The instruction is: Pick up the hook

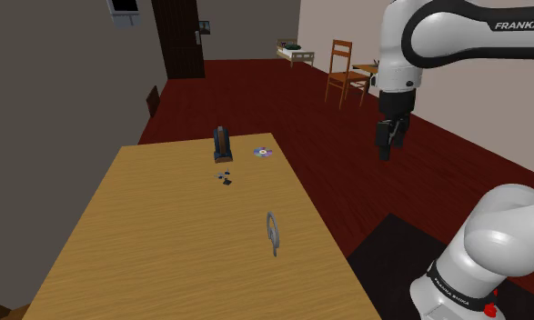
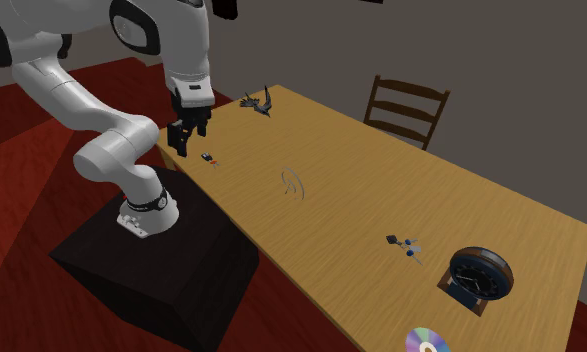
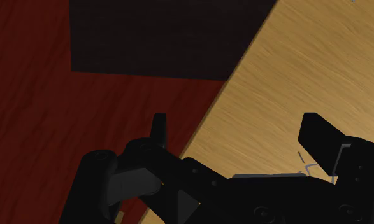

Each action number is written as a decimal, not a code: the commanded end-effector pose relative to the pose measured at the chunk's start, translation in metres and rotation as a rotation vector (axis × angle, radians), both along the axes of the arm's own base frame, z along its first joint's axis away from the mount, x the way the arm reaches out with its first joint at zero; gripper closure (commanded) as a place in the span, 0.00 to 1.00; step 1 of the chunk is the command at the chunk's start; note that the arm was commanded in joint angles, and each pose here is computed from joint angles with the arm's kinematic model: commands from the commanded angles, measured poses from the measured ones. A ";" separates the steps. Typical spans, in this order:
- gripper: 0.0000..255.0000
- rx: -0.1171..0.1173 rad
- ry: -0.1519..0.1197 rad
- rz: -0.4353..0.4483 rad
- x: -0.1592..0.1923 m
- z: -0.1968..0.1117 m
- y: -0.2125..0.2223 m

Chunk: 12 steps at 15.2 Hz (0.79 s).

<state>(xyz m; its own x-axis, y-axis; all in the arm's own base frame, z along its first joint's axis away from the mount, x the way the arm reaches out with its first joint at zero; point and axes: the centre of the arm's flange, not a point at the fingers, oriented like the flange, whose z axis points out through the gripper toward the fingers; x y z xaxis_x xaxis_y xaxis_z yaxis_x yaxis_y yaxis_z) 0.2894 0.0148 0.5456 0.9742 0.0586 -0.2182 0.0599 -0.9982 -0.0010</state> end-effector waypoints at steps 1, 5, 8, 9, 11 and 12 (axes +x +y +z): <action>0.00 0.000 0.000 0.000 0.000 0.000 0.000; 0.00 -0.003 -0.014 -0.075 0.017 -0.029 0.037; 0.00 -0.006 -0.025 -0.132 0.033 -0.050 0.064; 0.00 -0.007 -0.029 -0.151 0.038 -0.058 0.073; 0.00 -0.009 -0.036 -0.189 0.049 -0.072 0.090; 0.00 -0.009 -0.040 -0.207 0.056 -0.079 0.099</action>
<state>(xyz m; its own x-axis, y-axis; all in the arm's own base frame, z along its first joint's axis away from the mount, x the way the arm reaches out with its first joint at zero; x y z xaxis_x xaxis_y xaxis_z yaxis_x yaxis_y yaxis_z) 0.3417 0.1042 0.4748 0.9750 -0.1242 -0.1842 -0.1251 -0.9921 0.0070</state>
